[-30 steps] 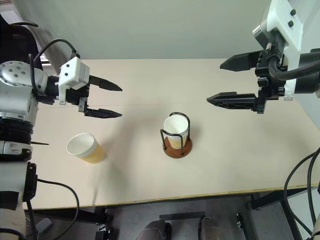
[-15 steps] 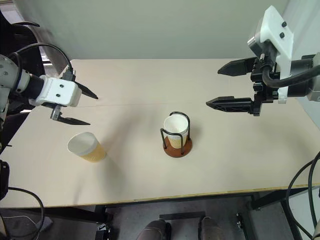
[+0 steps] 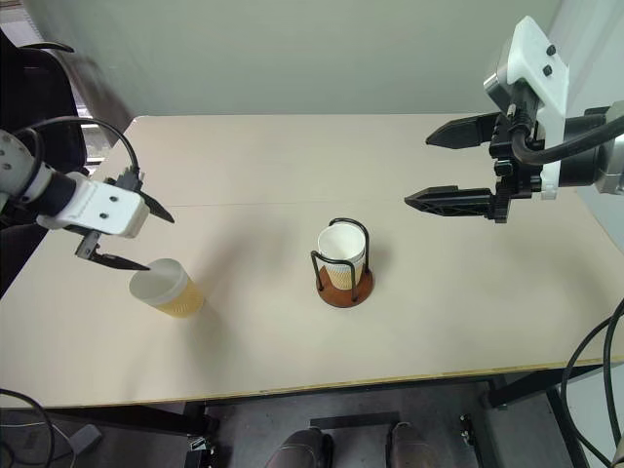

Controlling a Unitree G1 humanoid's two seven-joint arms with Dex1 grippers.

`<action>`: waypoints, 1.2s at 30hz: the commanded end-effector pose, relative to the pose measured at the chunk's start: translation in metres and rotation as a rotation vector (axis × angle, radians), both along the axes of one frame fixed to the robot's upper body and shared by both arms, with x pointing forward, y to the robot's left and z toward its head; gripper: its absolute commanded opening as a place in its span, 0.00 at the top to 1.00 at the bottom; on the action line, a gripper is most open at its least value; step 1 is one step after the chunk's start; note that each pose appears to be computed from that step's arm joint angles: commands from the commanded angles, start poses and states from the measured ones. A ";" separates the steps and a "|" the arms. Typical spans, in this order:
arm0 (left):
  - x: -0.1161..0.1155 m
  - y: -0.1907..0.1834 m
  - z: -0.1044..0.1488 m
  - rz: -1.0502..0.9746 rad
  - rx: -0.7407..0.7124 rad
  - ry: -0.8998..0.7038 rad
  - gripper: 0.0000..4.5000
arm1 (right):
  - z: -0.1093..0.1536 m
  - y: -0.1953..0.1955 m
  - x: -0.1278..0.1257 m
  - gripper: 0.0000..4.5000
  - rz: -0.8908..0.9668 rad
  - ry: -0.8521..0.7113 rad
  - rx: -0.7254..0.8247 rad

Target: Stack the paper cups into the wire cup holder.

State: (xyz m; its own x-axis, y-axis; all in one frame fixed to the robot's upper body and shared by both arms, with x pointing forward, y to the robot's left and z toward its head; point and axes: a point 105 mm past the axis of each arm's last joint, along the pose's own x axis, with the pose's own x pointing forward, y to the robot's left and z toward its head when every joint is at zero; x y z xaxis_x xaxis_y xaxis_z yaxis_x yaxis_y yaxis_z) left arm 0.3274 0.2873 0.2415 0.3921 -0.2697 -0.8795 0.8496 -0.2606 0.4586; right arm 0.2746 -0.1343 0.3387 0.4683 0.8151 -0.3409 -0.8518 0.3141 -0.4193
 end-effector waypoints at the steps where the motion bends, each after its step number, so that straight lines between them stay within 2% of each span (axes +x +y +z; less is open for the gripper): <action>1: -0.008 -0.001 0.003 -0.023 0.004 0.019 0.00 | 0.006 0.000 -0.004 0.01 0.006 -0.036 -0.011; 7: -0.006 -0.007 -0.007 -0.041 -0.004 0.044 0.00 | -0.003 0.006 -0.001 0.01 0.039 -0.015 -0.017; 10: -0.004 -0.010 -0.010 -0.044 -0.007 0.049 0.00 | -0.005 0.014 -0.005 0.01 0.113 0.007 -0.008; 20: -0.005 -0.010 -0.016 -0.046 0.000 0.072 0.00 | 0.004 0.035 -0.017 0.01 0.285 0.043 0.069; 29: -0.005 0.001 -0.023 -0.038 0.055 0.070 0.00 | 0.000 0.042 -0.015 0.01 0.310 0.041 0.073; 36: 0.003 0.001 -0.028 -0.044 0.066 0.039 0.00 | -0.003 0.046 -0.011 0.01 0.318 0.038 0.072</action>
State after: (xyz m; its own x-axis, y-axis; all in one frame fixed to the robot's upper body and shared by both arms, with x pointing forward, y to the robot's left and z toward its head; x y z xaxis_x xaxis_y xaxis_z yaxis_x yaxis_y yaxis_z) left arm 0.3306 0.2843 0.2048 0.3162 -0.2350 -0.9192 0.8652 -0.3261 0.3810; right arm 0.2667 -0.0901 0.3284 0.1700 0.9385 -0.3006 -0.9423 0.0655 -0.3284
